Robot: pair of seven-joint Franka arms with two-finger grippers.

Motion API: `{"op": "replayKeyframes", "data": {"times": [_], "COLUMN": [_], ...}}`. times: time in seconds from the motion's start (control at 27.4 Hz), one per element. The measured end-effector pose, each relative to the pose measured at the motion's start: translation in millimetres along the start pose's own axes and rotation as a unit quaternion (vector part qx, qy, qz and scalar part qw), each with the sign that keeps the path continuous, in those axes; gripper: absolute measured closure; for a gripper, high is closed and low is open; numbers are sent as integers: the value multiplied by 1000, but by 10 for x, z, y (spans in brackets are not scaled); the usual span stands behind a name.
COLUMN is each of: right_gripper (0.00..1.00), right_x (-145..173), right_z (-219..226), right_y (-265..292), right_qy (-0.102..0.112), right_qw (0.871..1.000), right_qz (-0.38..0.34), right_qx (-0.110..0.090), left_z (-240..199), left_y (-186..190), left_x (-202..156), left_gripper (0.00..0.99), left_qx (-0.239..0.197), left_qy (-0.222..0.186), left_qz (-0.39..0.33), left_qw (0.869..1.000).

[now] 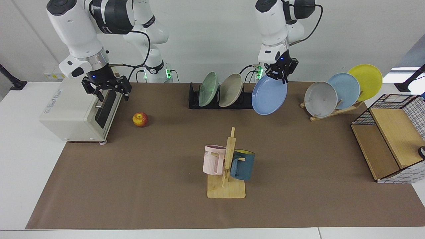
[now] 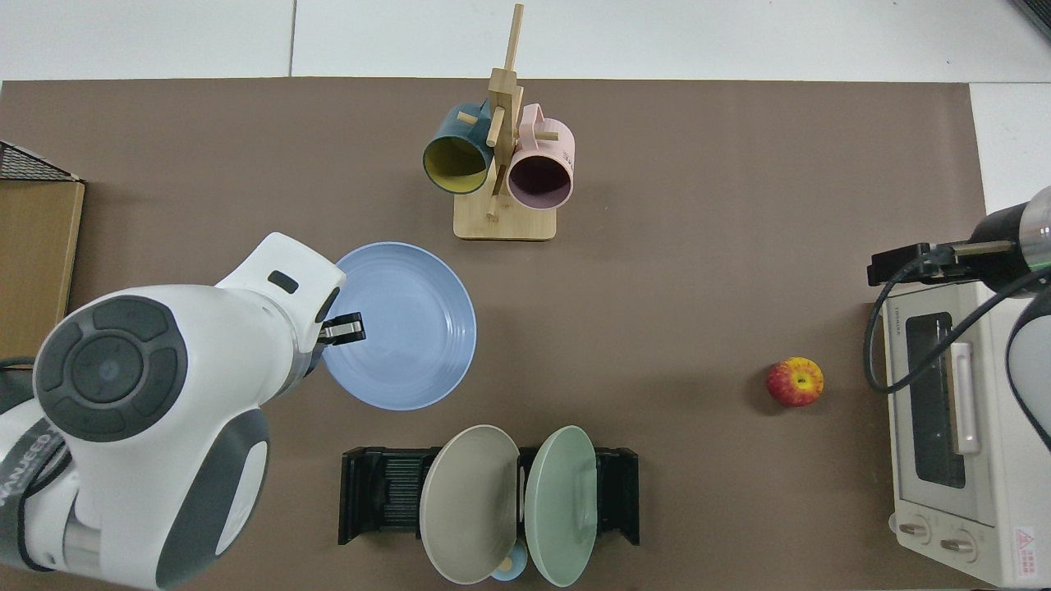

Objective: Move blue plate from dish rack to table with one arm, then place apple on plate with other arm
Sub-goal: 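Lower the blue plate onto the table while the right gripper grasps the apple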

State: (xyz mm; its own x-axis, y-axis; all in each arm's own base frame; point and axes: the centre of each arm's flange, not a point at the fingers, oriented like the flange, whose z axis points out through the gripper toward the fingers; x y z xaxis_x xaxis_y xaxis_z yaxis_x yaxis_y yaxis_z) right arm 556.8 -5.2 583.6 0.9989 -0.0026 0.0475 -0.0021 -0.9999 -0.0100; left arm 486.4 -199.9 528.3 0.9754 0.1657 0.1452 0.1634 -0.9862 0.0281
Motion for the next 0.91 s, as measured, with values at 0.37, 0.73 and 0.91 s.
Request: {"op": "replayKeyframes", "data": {"times": [0.37,0.73,0.91], "right_gripper": [0,0,0], "right_x": [-64,-256,-370], "right_z": [350,1119,1527], "right_y": [-151,-149,-139], "right_qy": [-32,-78,-81], "right_qw": [999,997,996], "right_qz": [-26,-22,-20], "right_qx": [1,0,0], "left_z": [1094,1678,1728], "left_y": [643,890,859], "left_x": [-344,-617,-593], "left_gripper": [925,925,925], "left_qx": [-80,-110,-113], "left_qy": [-23,-34,-31], "left_qz": [36,53,51], "left_qw": [996,992,992]}}
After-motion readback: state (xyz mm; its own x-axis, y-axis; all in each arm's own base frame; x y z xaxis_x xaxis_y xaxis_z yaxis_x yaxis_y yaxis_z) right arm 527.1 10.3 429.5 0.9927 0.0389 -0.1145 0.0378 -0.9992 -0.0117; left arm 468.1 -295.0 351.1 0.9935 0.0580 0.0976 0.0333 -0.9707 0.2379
